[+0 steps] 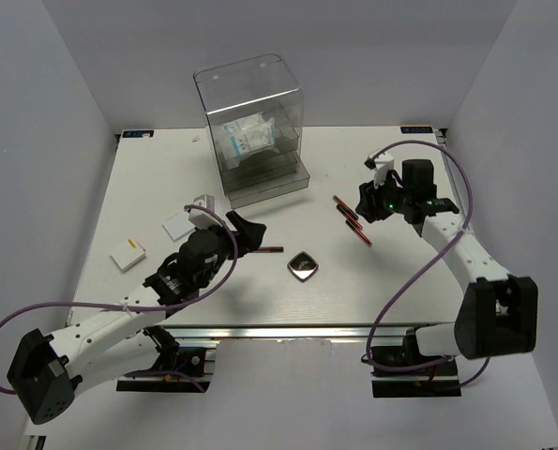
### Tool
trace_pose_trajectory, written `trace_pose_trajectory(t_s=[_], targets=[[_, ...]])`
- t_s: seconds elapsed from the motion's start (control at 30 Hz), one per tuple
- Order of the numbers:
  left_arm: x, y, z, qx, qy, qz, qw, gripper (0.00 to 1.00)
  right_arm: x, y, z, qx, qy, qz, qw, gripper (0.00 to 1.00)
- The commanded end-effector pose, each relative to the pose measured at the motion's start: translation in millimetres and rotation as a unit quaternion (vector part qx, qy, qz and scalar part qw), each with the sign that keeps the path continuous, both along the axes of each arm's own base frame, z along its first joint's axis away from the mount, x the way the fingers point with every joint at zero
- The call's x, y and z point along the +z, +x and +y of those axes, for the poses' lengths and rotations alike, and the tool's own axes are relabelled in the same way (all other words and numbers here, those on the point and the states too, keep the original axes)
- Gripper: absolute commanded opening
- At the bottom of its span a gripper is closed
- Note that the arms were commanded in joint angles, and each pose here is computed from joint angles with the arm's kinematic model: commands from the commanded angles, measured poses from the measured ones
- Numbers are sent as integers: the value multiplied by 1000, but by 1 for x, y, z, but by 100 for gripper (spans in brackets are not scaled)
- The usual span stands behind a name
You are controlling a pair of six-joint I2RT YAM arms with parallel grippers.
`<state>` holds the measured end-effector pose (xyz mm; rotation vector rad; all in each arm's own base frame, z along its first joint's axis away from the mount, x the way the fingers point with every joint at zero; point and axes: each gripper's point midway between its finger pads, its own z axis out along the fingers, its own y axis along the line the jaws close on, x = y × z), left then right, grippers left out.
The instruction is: Organize the makeup
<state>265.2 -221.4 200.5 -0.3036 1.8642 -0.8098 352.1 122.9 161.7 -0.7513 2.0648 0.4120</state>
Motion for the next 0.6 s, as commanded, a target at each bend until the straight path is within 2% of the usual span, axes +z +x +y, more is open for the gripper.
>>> trace_pose_trajectory(t_s=[0.0, 0.1, 0.13, 0.2, 0.23, 0.57], targets=[[9, -1, 6, 0, 30, -13, 999, 84, -2, 26, -2, -36, 12, 21, 999, 51], [-5, -4, 6, -10, 58, 5, 998, 83, -27, 46, -7, -60, -7, 56, 997, 53], [-10, -5, 6, -12, 65, 14, 998, 83, -20, 61, -7, -67, -8, 50, 996, 55], [-14, -7, 6, -16, 66, 24, 997, 83, -52, 67, -8, -77, -24, 113, 990, 56], [-17, -9, 6, -14, 64, 35, 997, 82, -44, 81, -5, -77, -19, 105, 991, 56], [-13, -17, 28, 18, 58, 36, 998, 81, -83, 125, 25, -10, -78, 102, 992, 56]])
